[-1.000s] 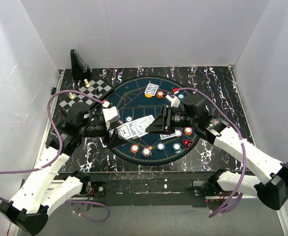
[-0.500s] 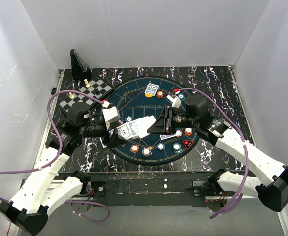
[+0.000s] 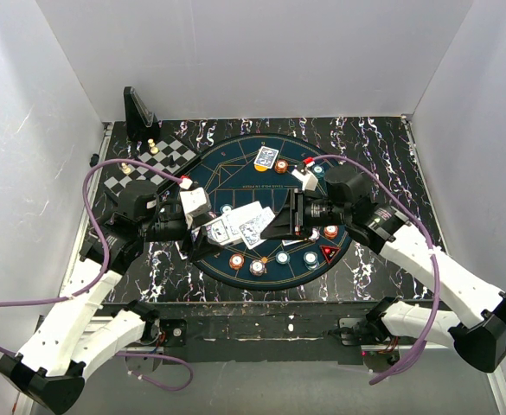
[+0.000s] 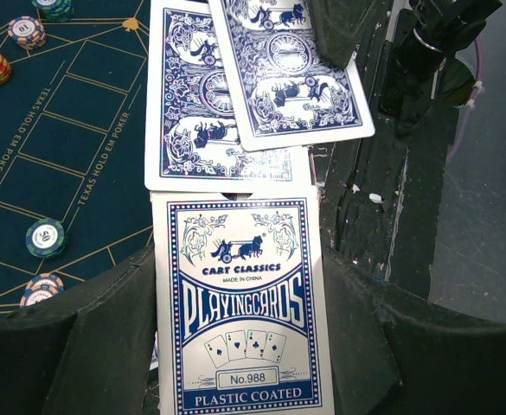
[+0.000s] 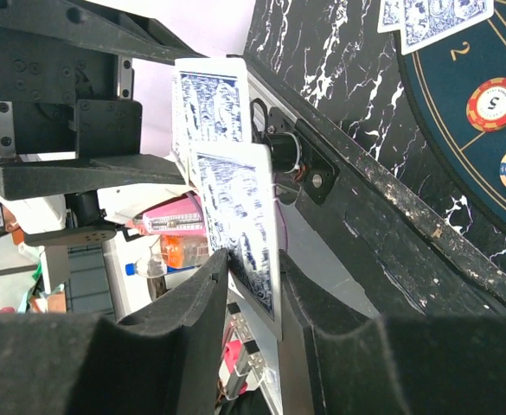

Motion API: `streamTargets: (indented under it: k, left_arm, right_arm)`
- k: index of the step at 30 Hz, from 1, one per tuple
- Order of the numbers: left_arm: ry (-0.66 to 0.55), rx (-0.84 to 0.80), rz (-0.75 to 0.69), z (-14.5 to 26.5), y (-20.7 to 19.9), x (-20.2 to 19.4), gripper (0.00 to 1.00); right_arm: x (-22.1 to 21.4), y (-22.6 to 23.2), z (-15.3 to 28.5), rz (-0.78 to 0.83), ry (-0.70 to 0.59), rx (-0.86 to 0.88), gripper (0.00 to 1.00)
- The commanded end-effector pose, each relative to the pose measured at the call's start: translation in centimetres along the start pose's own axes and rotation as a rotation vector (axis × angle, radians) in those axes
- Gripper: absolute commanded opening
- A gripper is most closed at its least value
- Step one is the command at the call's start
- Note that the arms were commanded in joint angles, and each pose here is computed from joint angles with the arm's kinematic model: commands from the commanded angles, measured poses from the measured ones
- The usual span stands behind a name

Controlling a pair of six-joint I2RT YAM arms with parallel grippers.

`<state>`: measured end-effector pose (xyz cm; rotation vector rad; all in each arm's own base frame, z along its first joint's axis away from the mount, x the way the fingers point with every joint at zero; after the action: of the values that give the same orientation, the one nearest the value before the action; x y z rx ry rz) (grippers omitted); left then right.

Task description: Distribute texas hold em gaming equipment

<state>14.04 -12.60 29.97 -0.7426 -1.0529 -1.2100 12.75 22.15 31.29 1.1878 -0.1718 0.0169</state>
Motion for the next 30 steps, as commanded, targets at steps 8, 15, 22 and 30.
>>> streamTargets:
  k: [8,15,22,30]
  left_arm:
    - [-0.043,0.001,-0.035,0.4,-0.2,0.9,0.00]
    - [-0.039,-0.001,-0.035,0.5,-0.3,0.7,0.00]
    - [-0.041,0.000,-0.036,0.5,-0.3,0.8,0.00]
    - [-0.040,-0.003,-0.031,0.4,-0.3,0.7,0.00]
  right_arm:
    - [-0.1,3.0,1.6,0.082,-0.005,0.068,0.33]
    - [-0.4,2.4,1.6,0.066,-0.005,0.059,0.24]
    - [-0.7,1.9,1.8,0.056,-0.003,0.045,0.18]
    - [-1.1,2.0,2.3,0.054,-0.005,0.040,0.11]
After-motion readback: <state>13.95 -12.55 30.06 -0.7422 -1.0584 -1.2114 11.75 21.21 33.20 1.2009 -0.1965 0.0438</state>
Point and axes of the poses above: each gripper's point midway between its finger pads, its own z axis back along the fingers, its own y axis along the line the jaws close on, x = y × z, the point moved 9 cm from there along z, back along the fingers, and after that the axes turned 9 degrees about -z, right-handed, at the moved point
